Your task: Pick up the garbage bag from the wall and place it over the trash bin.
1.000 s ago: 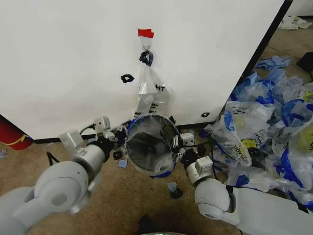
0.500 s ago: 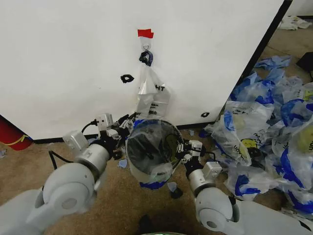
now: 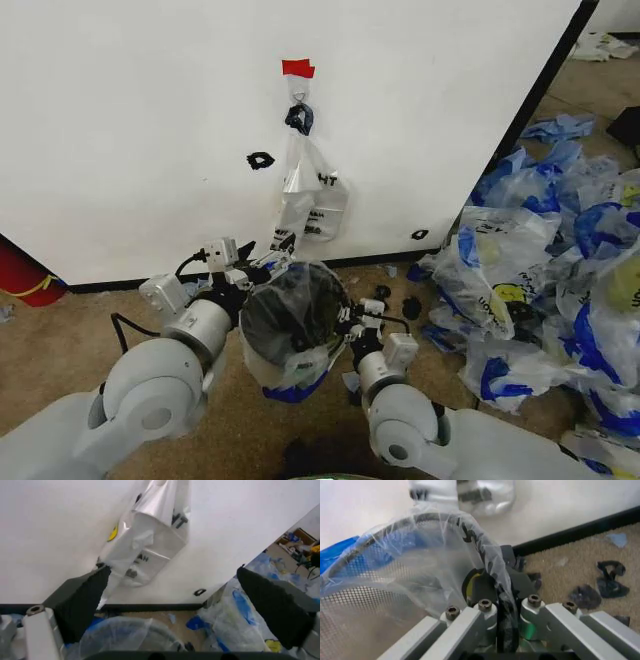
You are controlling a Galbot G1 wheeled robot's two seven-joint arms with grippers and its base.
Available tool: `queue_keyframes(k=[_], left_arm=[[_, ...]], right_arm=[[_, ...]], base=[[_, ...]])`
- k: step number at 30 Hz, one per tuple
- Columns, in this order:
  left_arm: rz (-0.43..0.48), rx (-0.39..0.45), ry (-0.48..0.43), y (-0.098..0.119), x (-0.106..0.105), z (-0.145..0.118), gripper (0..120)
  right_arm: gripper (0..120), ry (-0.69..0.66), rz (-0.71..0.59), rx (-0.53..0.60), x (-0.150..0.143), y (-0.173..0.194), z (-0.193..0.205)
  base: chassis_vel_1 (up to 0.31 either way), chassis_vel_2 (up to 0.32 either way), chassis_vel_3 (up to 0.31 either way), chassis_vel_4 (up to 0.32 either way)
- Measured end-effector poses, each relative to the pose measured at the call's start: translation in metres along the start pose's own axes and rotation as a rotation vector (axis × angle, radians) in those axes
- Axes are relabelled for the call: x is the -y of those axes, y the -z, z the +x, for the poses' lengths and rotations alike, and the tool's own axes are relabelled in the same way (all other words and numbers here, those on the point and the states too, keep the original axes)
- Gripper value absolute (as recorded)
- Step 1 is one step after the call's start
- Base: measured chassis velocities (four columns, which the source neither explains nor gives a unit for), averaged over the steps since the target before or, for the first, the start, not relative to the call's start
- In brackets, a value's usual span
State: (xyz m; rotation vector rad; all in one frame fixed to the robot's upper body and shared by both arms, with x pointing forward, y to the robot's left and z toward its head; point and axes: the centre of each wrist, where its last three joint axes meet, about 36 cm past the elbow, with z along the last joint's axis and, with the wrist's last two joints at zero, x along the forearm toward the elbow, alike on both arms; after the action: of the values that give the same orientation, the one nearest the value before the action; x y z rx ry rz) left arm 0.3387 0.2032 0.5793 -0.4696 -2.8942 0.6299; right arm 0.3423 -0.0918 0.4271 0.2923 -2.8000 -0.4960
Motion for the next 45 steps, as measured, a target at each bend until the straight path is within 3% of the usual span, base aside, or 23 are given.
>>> queue_keyframes(k=[18, 35, 45], left_arm=[[-0.012, 0.002, 0.002, -0.002, -0.003, 0.0, 100], [-0.016, -0.003, 0.013, -0.006, -0.007, 0.0, 100], [-0.023, -0.005, 0.018, -0.009, -0.009, 0.001, 100]], right_arm=[[0, 0.0, 0.024, -0.005, 0.016, -0.019, -0.018], [0, 0.002, 0.04, -0.026, 0.018, -0.025, -0.012], [36, -0.006, 0.048, -0.024, 0.022, -0.026, -0.009]], base=[[0.0, 0.0, 0.0, 0.0], [0.0, 0.0, 0.0, 0.0], [0.0, 0.0, 0.0, 0.0]])
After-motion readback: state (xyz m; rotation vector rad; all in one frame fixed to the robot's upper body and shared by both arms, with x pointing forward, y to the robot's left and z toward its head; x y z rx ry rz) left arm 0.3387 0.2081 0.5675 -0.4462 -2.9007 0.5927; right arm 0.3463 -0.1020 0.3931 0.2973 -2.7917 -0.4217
